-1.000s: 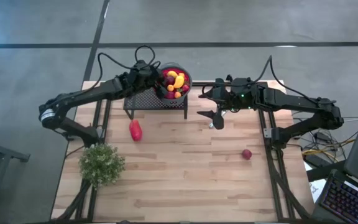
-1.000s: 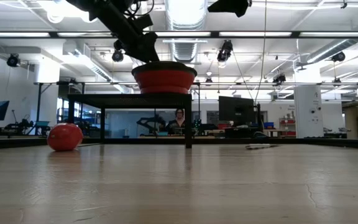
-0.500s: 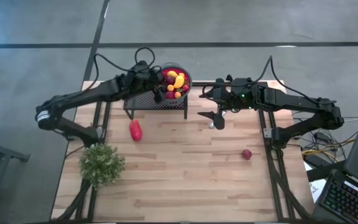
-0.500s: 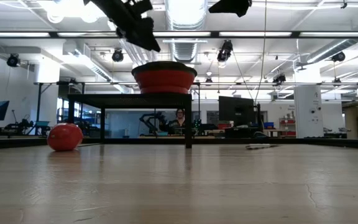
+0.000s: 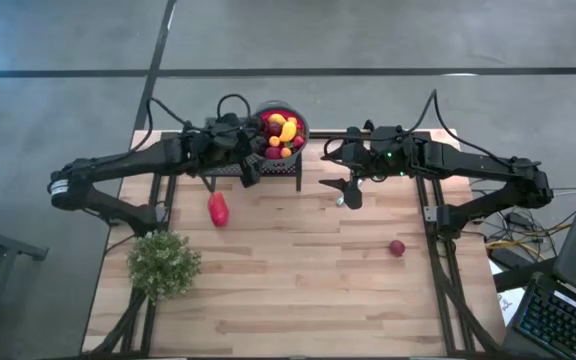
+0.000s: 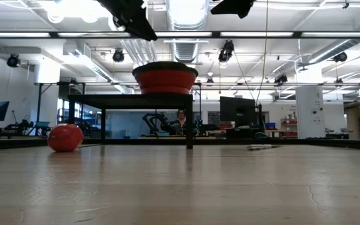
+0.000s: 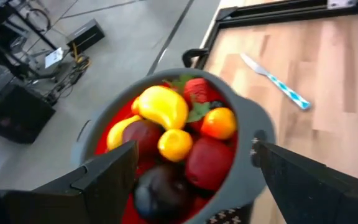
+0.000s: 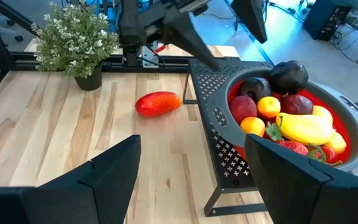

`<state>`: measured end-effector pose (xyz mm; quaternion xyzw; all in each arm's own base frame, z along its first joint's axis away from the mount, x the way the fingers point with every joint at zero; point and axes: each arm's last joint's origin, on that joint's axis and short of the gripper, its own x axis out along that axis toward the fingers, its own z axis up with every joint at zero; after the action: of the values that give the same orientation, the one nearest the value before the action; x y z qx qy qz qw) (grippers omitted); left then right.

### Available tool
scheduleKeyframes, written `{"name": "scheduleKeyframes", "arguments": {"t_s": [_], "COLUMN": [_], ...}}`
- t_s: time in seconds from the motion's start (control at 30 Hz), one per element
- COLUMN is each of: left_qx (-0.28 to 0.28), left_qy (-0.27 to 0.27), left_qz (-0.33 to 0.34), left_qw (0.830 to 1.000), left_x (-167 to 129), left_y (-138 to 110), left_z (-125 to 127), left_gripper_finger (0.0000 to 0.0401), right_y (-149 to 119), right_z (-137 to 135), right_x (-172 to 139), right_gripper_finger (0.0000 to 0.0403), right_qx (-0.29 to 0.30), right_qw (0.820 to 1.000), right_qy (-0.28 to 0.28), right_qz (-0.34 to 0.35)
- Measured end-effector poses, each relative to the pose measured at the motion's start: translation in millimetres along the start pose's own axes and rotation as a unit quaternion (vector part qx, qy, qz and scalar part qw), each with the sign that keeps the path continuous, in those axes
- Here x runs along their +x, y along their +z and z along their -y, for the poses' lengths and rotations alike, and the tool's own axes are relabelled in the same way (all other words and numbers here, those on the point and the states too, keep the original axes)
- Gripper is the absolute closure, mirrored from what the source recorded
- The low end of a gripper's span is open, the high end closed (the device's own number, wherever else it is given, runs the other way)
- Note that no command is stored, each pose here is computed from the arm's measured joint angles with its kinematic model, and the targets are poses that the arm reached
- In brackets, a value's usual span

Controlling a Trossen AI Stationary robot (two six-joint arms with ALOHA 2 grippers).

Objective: Pick & Place Fruit
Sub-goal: Put the red pomegranate into the red gray strainer bowl on the shelf

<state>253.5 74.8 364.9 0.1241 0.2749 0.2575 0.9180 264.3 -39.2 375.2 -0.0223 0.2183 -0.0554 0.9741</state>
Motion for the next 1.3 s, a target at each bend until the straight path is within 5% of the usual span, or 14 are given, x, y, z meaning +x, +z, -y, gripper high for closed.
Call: {"name": "scheduleKeyframes", "arguments": {"t_s": [0.87, 1.3], "left_qx": [0.068, 0.072], "left_qy": [-0.077, -0.081], "left_qz": [-0.051, -0.056], "left_qw": [0.993, 0.993], "left_x": [-19.7, -20.9], "left_y": [-9.2, -10.3], "left_z": [35.2, 36.4], "left_gripper_finger": [0.0064, 0.0064], "right_y": [-2.1, -2.6], "right_z": [-0.2, -0.2], "right_x": [0.2, 0.5], "right_gripper_finger": [0.0176, 0.0159], "right_qx": [-0.004, -0.003], "right_qw": [1.0, 1.0], "right_qy": [0.001, 0.001], "right_qz": [-0.011, -0.012]}}
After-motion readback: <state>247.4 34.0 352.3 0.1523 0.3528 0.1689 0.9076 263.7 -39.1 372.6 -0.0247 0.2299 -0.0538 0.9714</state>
